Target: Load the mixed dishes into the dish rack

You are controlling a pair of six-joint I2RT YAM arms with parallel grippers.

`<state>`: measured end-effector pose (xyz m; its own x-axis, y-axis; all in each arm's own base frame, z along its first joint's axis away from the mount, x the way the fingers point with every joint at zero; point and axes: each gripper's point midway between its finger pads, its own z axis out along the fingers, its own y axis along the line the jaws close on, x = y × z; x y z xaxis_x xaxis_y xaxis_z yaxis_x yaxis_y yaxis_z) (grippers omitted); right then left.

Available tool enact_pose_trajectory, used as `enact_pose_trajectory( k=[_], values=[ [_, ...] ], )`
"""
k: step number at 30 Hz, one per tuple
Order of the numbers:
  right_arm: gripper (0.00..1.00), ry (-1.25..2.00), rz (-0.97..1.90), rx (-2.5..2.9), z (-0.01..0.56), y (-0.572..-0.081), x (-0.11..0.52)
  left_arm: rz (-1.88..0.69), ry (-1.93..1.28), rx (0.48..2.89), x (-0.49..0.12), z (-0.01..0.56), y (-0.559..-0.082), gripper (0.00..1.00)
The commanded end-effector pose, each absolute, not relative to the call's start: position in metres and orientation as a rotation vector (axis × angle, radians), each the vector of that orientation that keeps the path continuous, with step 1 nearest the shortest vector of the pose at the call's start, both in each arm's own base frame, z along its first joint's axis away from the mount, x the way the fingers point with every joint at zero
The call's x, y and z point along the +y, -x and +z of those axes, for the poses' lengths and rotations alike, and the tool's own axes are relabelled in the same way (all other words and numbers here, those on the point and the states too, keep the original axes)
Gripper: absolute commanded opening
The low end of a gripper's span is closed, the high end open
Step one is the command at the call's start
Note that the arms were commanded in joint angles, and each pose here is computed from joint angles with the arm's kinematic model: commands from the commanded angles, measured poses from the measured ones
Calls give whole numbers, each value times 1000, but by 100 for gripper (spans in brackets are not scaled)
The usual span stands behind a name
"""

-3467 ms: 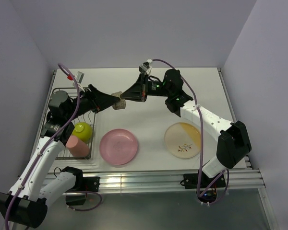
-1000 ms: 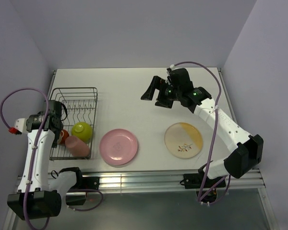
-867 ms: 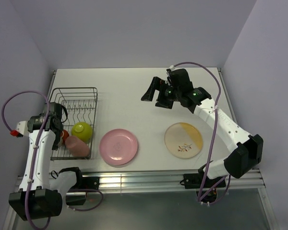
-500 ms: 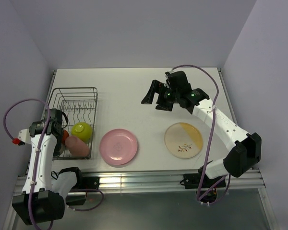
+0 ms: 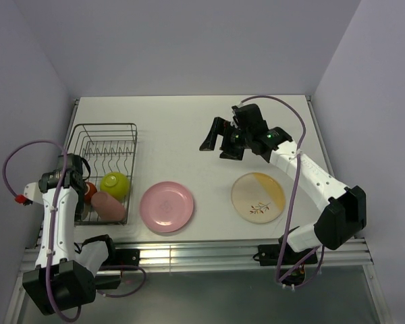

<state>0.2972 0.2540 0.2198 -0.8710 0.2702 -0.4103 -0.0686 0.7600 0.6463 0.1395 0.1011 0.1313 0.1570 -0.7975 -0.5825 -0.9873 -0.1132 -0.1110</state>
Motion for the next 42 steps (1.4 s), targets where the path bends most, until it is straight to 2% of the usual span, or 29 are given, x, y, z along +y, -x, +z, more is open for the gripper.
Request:
enact_pose_trajectory(
  k=[1,27,42],
  values=[
    [99,-133,944,2436,223,-301,257,565,1983,1758,102,115,-138,0],
    [99,-158,935,2417,222,-299,250,533,1948,1832,119,90,-175,0],
    [99,-164,951,2417,220,-297,251,337,1822,1888,112,96,-218,0]
  ],
)
